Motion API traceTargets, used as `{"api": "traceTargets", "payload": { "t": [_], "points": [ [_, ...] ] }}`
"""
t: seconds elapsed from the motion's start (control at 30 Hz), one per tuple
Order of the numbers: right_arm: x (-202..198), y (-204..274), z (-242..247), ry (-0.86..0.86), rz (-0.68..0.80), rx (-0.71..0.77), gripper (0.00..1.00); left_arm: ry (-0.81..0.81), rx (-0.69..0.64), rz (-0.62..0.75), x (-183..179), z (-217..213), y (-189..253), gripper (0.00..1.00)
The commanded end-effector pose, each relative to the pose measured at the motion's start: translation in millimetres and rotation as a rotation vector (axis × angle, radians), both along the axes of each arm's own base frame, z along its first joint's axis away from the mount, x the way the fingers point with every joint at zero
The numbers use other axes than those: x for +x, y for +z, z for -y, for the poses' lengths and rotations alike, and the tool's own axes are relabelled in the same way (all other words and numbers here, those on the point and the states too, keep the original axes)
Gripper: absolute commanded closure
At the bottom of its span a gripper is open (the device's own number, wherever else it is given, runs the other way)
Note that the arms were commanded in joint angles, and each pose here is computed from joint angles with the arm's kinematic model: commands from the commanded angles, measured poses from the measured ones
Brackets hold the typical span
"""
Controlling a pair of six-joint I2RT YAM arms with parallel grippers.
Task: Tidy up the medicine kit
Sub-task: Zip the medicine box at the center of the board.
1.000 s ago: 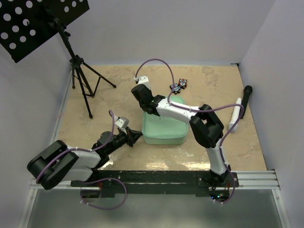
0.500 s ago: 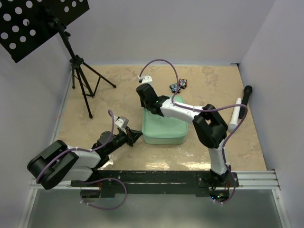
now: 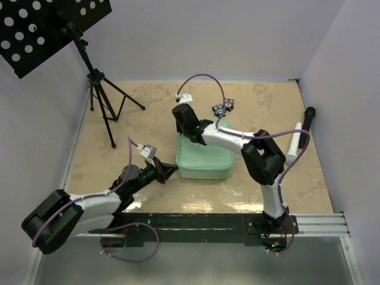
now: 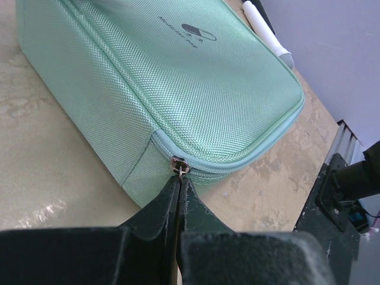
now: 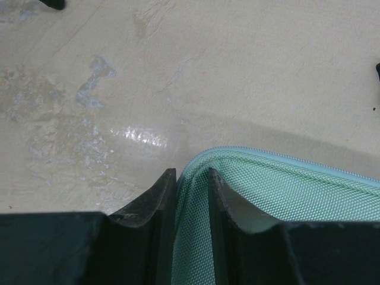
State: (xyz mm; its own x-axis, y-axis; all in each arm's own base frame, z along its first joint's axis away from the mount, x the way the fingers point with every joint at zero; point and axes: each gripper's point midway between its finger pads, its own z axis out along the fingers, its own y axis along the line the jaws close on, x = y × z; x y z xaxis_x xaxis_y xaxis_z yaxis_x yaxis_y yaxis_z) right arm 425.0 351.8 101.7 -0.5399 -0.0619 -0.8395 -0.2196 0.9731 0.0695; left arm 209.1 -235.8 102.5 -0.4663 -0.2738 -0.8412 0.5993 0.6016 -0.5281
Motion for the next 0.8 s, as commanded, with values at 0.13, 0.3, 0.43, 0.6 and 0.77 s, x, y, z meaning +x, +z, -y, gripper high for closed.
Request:
{"api": "traceTargets", "payload": {
  "t": [0.13, 0.3, 0.43, 0.6, 0.77],
  "points": [
    [-24.5, -93.7, 43.7, -0.04, -0.224, -0.163, 1.0, -0.105, -0.023, -0.173, -47.1, -4.1, -39.3, 1.0],
    [-21.8, -93.5, 44.2, -0.055, -0.213, -0.155, 1.0, -0.179, -0.044, -0.182, -53.0, 15.2, -29.6, 1.0],
    [-22.0, -97.7, 45.6, -0.062, -0.215, -0.152, 1.0, -0.243, -0.036, -0.196, -59.7, 33.5, -27.2, 1.0],
    [-23.6, -102.2, 47.6, -0.065, -0.222, -0.153, 1.0, -0.27, -0.062, -0.193, -63.4, 43.2, -22.8, 1.0],
    [-23.9, -104.8, 47.4, -0.065, -0.224, -0.152, 1.0, -0.295, -0.081, -0.175, -62.4, 56.4, -14.1, 1.0]
  ]
}}
